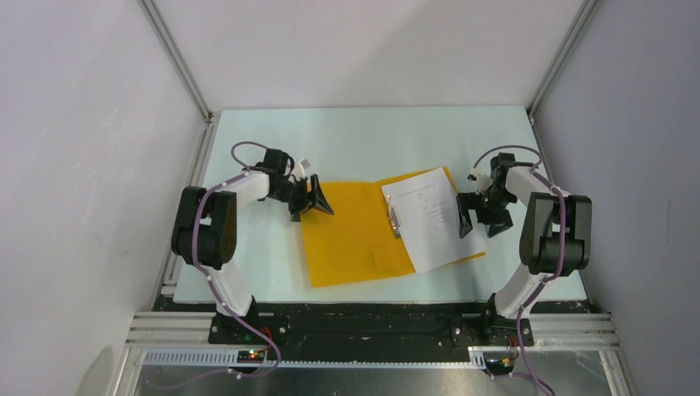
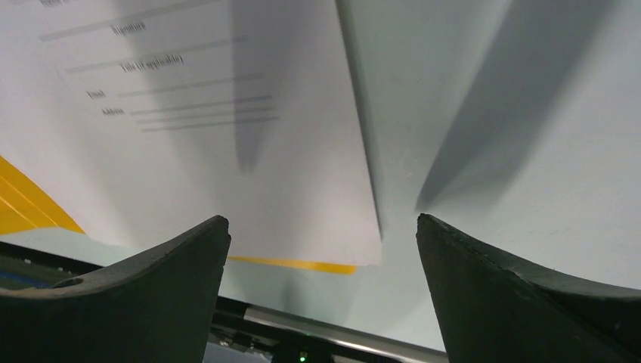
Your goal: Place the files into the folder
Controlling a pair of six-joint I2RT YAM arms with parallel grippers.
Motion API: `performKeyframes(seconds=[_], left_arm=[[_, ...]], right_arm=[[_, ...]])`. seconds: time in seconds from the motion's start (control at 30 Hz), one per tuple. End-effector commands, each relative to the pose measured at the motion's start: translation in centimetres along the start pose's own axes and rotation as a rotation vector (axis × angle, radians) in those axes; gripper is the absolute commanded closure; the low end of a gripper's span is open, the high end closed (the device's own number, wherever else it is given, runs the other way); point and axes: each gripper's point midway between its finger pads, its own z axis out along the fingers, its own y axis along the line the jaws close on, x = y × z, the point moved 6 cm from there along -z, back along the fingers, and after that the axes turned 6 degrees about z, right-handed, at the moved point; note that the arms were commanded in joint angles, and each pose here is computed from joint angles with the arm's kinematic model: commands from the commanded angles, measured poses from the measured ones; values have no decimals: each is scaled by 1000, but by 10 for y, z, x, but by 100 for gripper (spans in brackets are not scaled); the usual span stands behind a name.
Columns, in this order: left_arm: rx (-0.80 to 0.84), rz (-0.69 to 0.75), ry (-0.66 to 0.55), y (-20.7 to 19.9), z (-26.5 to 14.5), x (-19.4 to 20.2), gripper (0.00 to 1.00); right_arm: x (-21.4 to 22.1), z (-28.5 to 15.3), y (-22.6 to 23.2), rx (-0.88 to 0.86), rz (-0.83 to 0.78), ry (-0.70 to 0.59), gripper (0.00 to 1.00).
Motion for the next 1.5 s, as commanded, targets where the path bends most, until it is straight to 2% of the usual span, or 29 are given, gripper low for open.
performKeyframes(seconds=[0.0,0.5,0.7,0.87,0.9,0.93,1.1,1.2,1.33,1.4,1.43,1.47], left_arm=[[49,30,-29,-16,-8,-1,28],[68,66,-20,-25,-5,5,28],[63,68,-23,-26,-5,4,27],[-13,74,-72,-21,-14,-1,15],[-37,84,-87,-20,-22,-4,5],[-87,90,-112,-15,-27,-8,3],[-353,201,-319,-2,-87,-45,0],[-394,328,-436,-23,-118,-70,0],[-246,397,-452,-65,-115,-87,0],[-125,397,-400,-86,-97,-89,0],[-65,397,-372,-95,-90,-88,0],[3,378,-334,-106,-74,-90,1]], right_arm=[[16,-1,8,-16,19,39,1],[33,0,48,-14,89,83,1],[33,1,46,30,92,70,1],[25,-11,24,46,123,41,0],[23,-14,21,40,109,36,0],[17,-24,20,21,109,16,0],[-11,-57,32,-40,-46,-105,0],[-29,-64,48,-94,-150,-201,5],[-54,-58,78,-176,-237,-309,13],[-61,-49,89,-219,-242,-315,26],[-65,-41,94,-251,-236,-303,42],[-67,-37,97,-269,-201,-295,55]])
